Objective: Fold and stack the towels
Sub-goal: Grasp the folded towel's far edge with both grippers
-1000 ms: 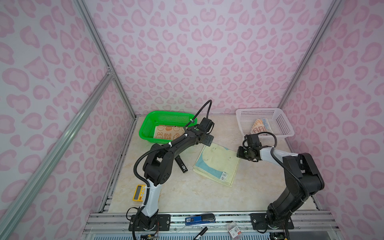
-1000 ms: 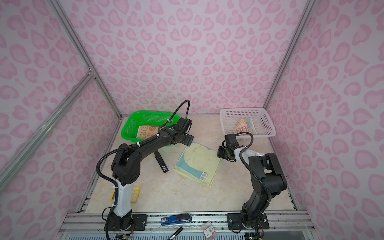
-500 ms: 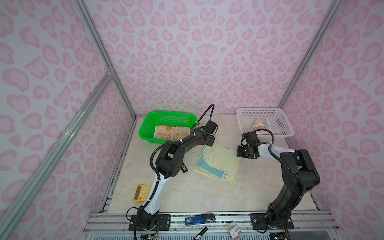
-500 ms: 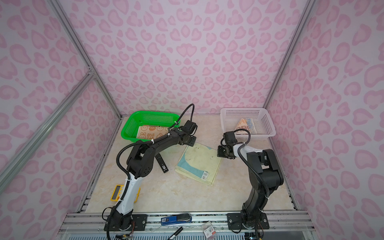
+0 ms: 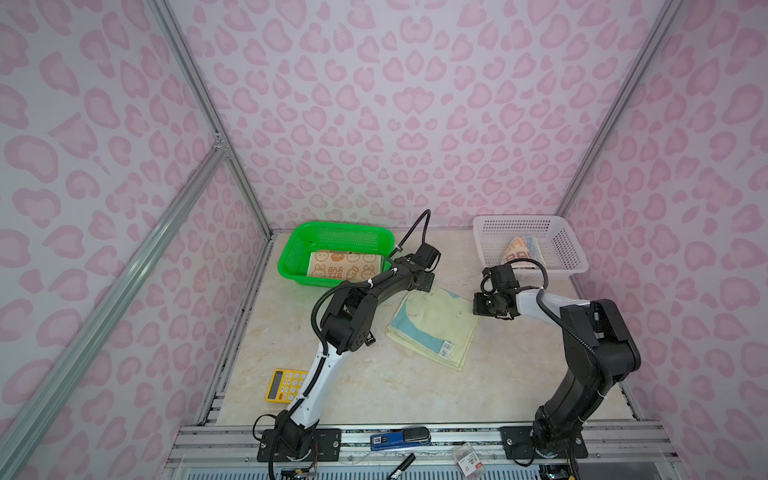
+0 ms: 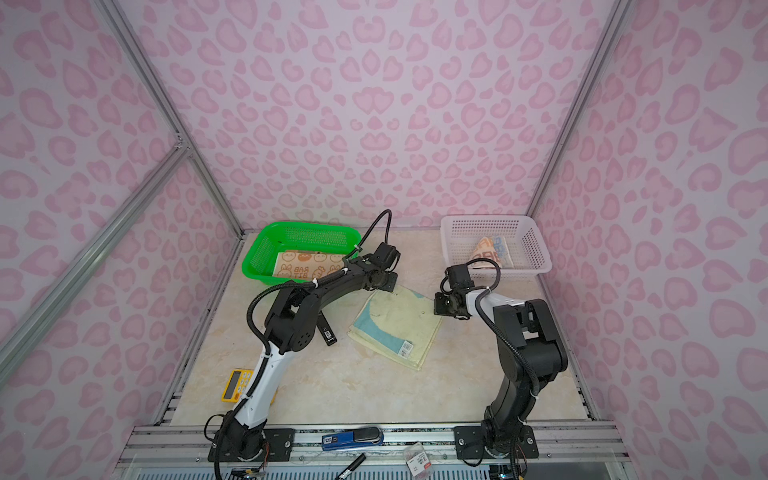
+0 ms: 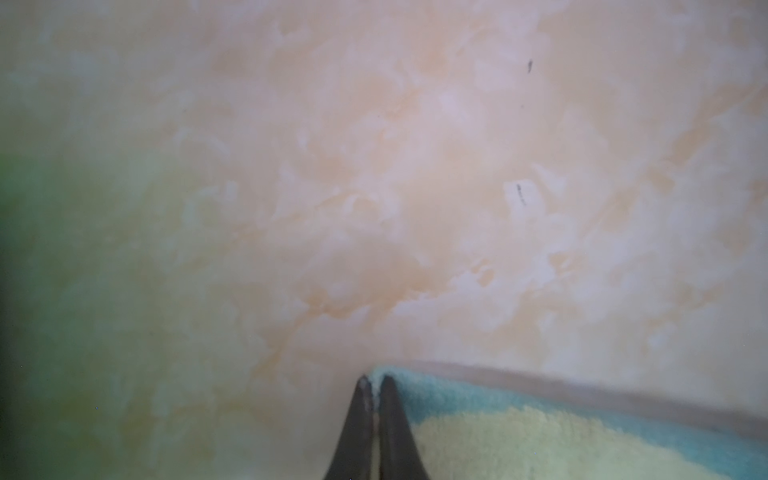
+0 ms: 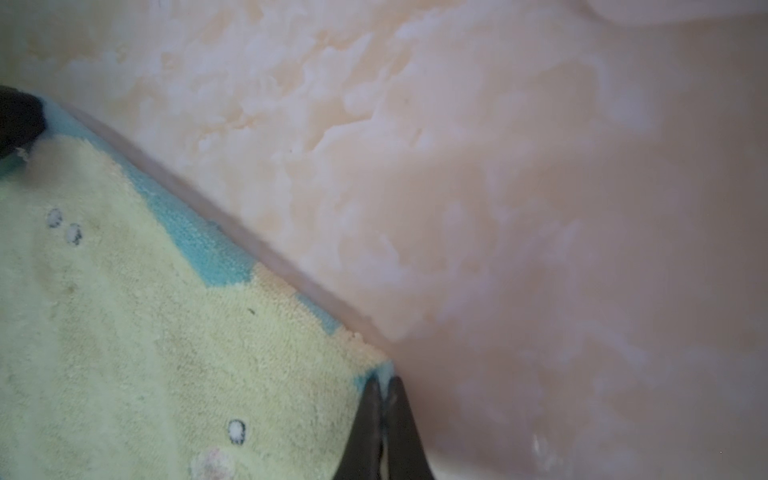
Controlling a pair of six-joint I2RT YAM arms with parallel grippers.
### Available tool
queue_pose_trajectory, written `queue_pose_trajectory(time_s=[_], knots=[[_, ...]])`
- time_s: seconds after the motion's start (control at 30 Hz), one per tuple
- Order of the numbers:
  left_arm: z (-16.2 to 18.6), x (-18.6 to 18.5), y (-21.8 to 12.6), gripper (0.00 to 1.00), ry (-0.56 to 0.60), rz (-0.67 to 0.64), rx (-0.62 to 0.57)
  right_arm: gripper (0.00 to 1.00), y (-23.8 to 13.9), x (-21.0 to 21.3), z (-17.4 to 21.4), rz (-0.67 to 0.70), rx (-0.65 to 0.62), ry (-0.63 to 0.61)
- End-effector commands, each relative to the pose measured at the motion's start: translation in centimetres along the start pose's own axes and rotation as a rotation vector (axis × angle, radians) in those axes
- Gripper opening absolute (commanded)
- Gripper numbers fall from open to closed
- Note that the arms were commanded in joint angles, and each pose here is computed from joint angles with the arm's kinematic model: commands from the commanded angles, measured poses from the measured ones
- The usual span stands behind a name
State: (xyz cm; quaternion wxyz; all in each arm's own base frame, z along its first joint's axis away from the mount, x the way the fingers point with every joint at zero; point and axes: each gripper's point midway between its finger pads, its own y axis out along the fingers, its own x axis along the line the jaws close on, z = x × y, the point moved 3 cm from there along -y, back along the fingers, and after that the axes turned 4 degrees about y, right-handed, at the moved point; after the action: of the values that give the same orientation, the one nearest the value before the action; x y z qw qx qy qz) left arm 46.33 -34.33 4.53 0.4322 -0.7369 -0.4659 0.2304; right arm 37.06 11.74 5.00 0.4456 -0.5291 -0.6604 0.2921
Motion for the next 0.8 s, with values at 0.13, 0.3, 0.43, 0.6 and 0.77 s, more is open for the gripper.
queue_pose_trajectory(time_s=[0.13,0.3,0.43,0.6,0.77], knots=[[1.4,0.7,-0.2,0.02,0.01,-0.027,0.036,0.0,-0.4,0.0,0.6,-0.009,0.011,-0.02],[-0.3,1.5,-3.8,0.02,0.019,-0.078,-0.116,0.0,-1.7,0.2,0.3,-0.027,-0.014,-0.023],[-1.2,1.7,-7.1,0.02,0.014,-0.089,-0.247,0.0,-2.9,0.5,0.3,-0.033,-0.031,-0.037],[-1.4,2.0,-9.4,0.02,0.001,-0.096,-0.33,0.0,-4.4,0.5,0.3,-0.037,-0.077,-0.051],[-0.3,2.0,-10.3,0.02,0.023,-0.104,-0.358,0.0,-4.9,0.5,1.0,-0.041,-0.082,-0.066]])
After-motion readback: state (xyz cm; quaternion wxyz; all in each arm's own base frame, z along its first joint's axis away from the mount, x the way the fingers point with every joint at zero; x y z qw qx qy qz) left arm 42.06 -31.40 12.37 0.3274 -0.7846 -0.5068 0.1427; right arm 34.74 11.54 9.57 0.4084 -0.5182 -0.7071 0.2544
